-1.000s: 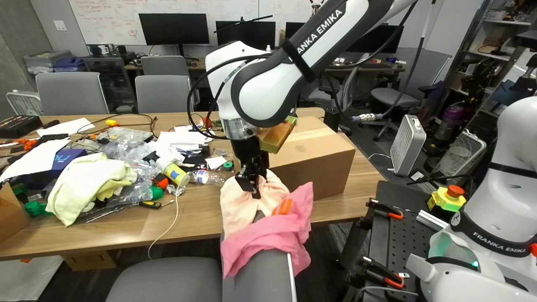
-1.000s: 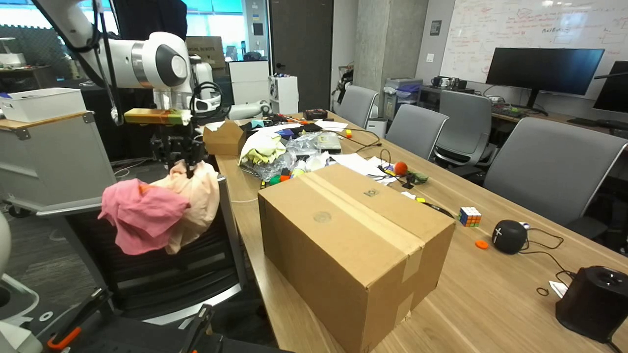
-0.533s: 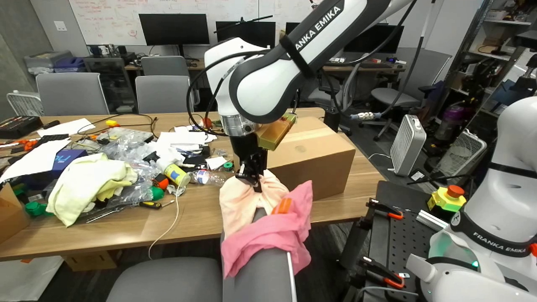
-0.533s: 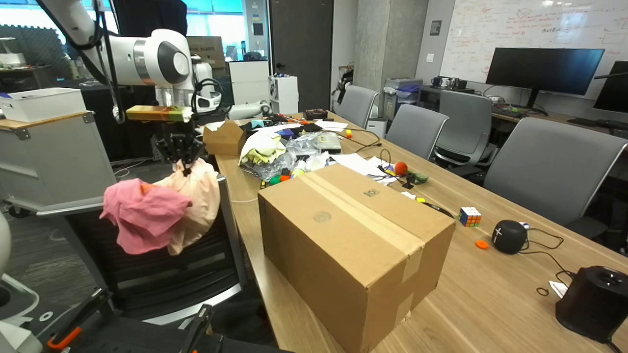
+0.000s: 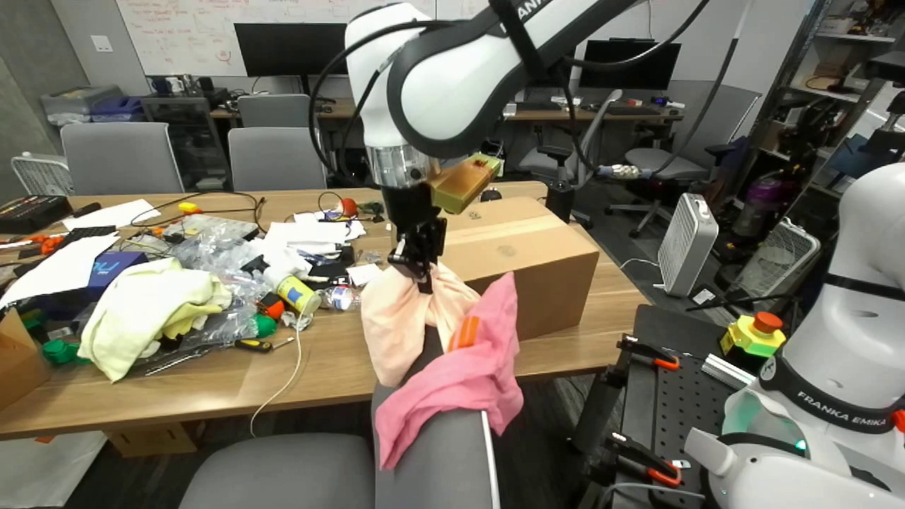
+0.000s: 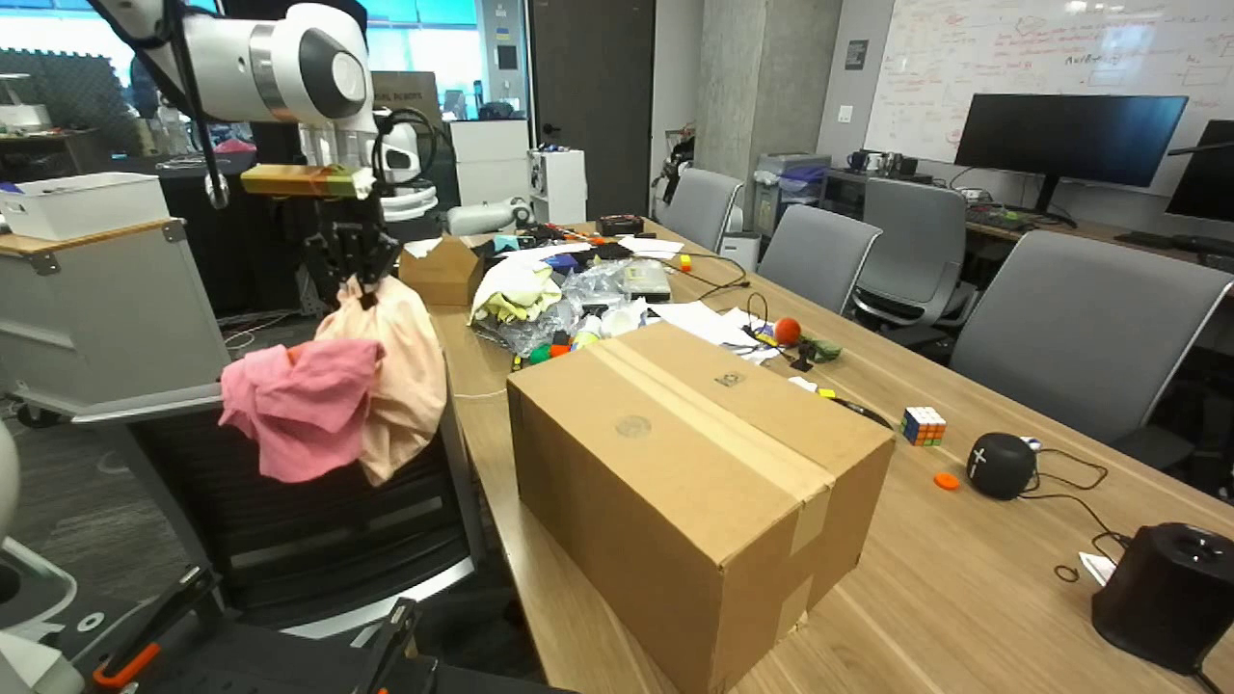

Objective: Remove the t-shirts from the backrest of the grey chair and place them on the brown box

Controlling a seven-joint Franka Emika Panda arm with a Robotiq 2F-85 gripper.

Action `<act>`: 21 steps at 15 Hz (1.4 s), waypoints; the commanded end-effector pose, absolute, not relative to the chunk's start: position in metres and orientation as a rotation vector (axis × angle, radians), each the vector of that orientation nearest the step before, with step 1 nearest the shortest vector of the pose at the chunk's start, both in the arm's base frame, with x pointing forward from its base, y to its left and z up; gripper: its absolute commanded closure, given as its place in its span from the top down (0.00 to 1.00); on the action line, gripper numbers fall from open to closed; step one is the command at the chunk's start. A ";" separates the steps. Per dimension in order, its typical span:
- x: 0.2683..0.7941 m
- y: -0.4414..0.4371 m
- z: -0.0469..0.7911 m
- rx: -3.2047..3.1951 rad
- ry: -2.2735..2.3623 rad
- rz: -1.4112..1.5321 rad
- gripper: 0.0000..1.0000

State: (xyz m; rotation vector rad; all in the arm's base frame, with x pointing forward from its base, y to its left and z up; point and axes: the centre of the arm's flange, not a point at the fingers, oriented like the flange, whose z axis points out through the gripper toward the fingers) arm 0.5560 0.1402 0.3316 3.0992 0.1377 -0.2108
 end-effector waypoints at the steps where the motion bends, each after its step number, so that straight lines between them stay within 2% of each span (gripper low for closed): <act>1: 0.554 0.125 0.388 3.136 0.062 -0.119 0.03; 14: 0.575 0.053 0.471 3.163 -0.216 0.062 0.03; 21: 0.578 -0.057 0.518 3.178 -0.701 0.153 0.03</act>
